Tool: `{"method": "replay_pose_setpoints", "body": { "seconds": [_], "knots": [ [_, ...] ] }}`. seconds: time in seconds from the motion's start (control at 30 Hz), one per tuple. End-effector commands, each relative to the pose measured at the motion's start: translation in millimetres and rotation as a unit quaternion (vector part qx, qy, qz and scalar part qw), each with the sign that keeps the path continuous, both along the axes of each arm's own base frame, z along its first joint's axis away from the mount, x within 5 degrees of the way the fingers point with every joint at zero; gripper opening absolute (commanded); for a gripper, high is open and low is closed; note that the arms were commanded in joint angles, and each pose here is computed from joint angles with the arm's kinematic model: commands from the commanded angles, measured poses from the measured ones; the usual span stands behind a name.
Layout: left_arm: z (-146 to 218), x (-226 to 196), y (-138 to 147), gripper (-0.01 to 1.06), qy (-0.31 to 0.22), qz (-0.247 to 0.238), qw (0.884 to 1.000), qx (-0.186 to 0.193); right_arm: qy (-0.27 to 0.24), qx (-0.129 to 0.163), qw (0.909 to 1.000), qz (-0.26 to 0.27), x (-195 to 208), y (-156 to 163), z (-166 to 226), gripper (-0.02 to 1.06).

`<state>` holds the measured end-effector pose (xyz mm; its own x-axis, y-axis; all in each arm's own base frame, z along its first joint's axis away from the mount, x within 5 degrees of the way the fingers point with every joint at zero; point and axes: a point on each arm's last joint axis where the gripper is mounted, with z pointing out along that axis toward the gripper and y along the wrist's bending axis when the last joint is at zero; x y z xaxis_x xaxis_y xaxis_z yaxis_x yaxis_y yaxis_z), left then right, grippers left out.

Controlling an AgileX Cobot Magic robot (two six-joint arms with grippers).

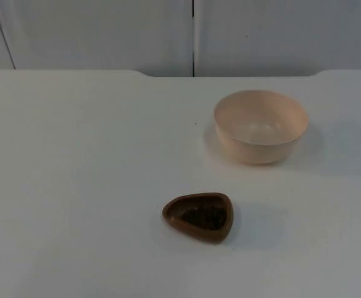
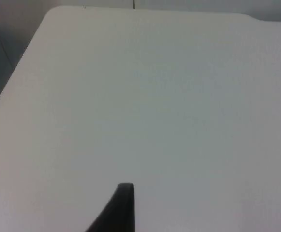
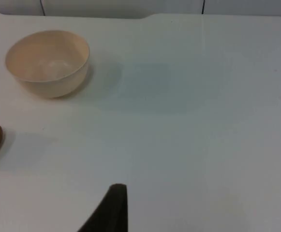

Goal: Pick up the bowl with the left hand and pour the coffee beans from the cup into the bowl with the right hand.

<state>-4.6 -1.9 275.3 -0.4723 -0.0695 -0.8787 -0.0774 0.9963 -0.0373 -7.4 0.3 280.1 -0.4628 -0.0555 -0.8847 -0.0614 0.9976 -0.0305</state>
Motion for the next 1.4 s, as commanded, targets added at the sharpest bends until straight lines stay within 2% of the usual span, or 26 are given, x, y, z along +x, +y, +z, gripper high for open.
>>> {"method": "replay_pose_setpoints", "body": {
  "seconds": [0.0,0.33,1.1,1.37],
  "knots": [
    [6.1,-0.2,0.1,1.05,-0.015,0.002,1.0,0.002,-0.004,0.002,1.0,-0.003,0.0,0.2,-0.2,1.05],
    [38.6,-1.2,0.4,1.05,-0.048,0.003,0.999,0.006,-0.004,0.002,1.0,-0.003,0.0,0.2,-0.2,1.05],
    [43.7,0.3,-4.1,1.05,-0.065,-0.013,0.998,-0.018,-0.004,0.002,1.0,-0.003,0.0,0.2,-0.2,1.05],
    [46.3,20.7,-3.8,1.05,-0.032,-0.02,0.999,-0.029,-0.004,0.003,1.0,-0.003,0.0,0.2,-0.2,1.05]
  ]
}}
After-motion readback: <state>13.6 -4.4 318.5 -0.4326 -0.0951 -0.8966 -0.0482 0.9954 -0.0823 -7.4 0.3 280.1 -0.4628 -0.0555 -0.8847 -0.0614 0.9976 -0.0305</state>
